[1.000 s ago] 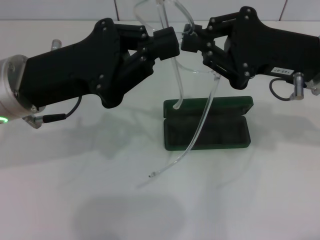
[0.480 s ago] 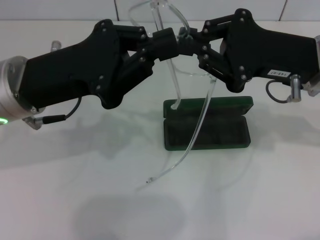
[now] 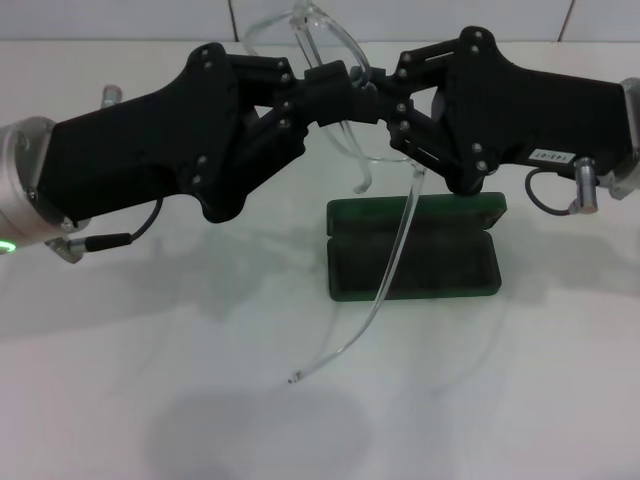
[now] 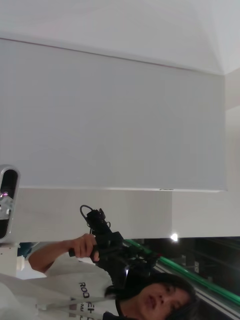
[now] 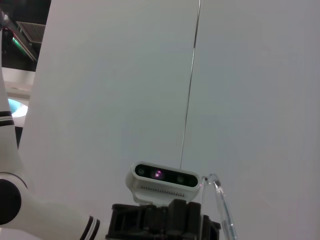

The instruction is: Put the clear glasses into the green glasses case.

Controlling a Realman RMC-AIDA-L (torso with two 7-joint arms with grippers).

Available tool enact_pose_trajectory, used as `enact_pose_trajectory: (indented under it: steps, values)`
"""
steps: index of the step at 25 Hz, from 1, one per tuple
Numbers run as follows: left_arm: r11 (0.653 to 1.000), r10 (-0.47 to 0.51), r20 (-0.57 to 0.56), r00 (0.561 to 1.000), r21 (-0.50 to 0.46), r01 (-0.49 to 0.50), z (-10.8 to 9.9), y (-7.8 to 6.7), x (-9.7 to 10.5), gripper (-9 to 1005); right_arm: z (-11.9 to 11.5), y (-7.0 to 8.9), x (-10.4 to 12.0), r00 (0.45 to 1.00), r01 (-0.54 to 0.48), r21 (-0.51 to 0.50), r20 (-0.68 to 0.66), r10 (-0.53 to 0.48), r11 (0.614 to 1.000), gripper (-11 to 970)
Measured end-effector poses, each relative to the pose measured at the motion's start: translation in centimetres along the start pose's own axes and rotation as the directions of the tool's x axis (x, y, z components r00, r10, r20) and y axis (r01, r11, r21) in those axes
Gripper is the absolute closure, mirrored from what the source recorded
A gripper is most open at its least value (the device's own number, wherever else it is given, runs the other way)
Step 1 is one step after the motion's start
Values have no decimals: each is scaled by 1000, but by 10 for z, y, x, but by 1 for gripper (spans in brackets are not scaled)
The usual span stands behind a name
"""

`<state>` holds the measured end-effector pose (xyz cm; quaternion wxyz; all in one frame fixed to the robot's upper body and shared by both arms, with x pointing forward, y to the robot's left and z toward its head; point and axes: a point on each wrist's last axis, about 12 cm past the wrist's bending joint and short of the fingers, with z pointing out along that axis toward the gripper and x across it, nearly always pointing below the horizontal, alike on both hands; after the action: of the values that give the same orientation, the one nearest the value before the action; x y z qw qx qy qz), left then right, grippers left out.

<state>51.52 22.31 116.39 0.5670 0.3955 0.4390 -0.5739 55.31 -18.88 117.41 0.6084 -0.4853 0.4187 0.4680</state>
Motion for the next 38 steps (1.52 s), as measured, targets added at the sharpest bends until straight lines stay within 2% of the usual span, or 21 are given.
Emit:
enact_pose_trajectory:
  steps: [22,38]
  values:
    - [1000,-10,19,1000,-7,10,-1,0,4,952,0,3,1,1000,1,-17,5,-1,1000,887]
    - [1000,-17,18,1000,-6,17,-2,0,2,952,-19,1,-2,996,68,102,52,-73,992,887]
